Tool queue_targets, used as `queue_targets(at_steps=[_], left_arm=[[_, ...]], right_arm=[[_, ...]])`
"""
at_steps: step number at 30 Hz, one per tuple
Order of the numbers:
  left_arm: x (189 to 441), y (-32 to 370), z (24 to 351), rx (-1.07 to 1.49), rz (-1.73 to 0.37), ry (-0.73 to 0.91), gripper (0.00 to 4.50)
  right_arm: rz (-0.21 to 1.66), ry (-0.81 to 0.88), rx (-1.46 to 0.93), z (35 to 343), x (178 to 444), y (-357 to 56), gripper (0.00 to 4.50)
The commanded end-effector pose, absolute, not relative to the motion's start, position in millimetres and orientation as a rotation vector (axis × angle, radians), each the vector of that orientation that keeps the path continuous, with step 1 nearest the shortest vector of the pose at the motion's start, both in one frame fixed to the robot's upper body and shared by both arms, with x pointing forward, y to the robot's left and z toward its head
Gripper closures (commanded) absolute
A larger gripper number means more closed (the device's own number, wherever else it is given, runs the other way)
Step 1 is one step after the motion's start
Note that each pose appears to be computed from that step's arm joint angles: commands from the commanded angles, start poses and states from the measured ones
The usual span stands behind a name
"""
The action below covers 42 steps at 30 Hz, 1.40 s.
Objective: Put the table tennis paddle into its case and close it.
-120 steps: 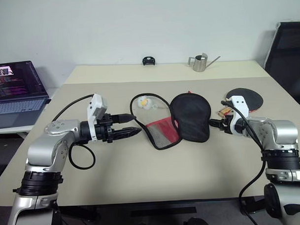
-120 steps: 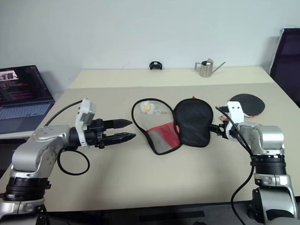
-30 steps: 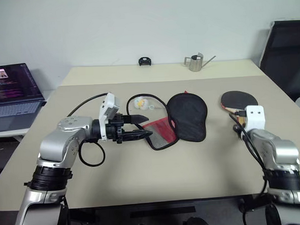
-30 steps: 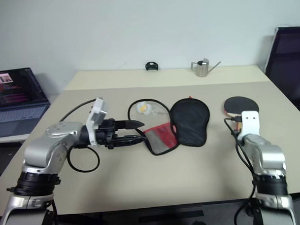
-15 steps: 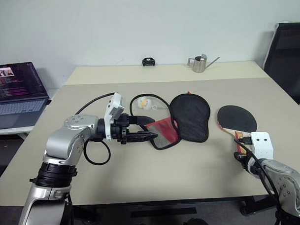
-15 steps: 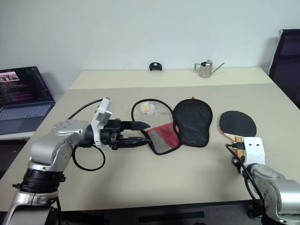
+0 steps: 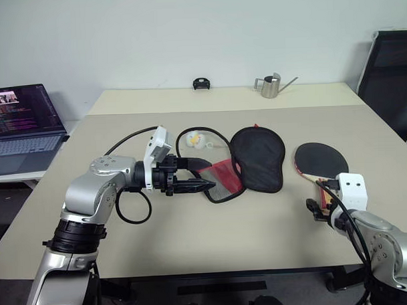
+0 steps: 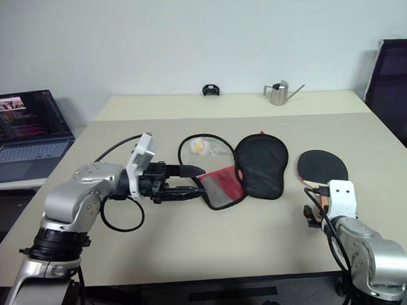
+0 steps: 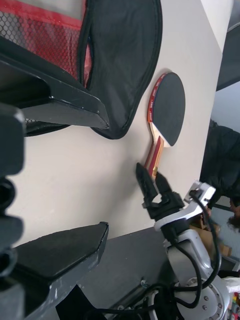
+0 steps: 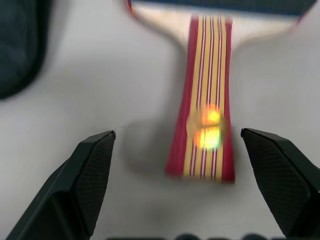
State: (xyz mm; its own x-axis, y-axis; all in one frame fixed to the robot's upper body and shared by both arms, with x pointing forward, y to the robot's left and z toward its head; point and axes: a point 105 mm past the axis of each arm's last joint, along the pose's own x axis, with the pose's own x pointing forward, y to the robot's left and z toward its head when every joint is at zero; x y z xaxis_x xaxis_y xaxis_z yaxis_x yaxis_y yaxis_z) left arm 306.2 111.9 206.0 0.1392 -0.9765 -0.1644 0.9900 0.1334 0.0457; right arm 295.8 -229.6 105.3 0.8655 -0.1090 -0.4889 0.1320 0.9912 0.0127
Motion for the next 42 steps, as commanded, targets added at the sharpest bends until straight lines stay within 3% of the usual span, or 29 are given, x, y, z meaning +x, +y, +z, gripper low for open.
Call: queue_targets(at_steps=[1, 17, 27, 42], left_arm=[[305, 111, 216, 0.182, -1.432, 0.052, 1.24], [307, 113, 216, 0.188, -1.418, 0.052, 1.24], [305, 119, 216, 0.200, -1.407, 0.058, 1.24], [321, 140, 227, 0.258, -1.286, 0.002, 1.24]], right_arm=[[-0.148, 0.413, 0.024, 123, 314, -235, 0.02], [-0.187, 0.454, 0.057, 98, 353, -248, 0.02], [-0.192, 0.494, 0.101, 85, 351, -245, 0.19], [-0.182, 0.373, 0.121, 127, 365, -237, 0.19]])
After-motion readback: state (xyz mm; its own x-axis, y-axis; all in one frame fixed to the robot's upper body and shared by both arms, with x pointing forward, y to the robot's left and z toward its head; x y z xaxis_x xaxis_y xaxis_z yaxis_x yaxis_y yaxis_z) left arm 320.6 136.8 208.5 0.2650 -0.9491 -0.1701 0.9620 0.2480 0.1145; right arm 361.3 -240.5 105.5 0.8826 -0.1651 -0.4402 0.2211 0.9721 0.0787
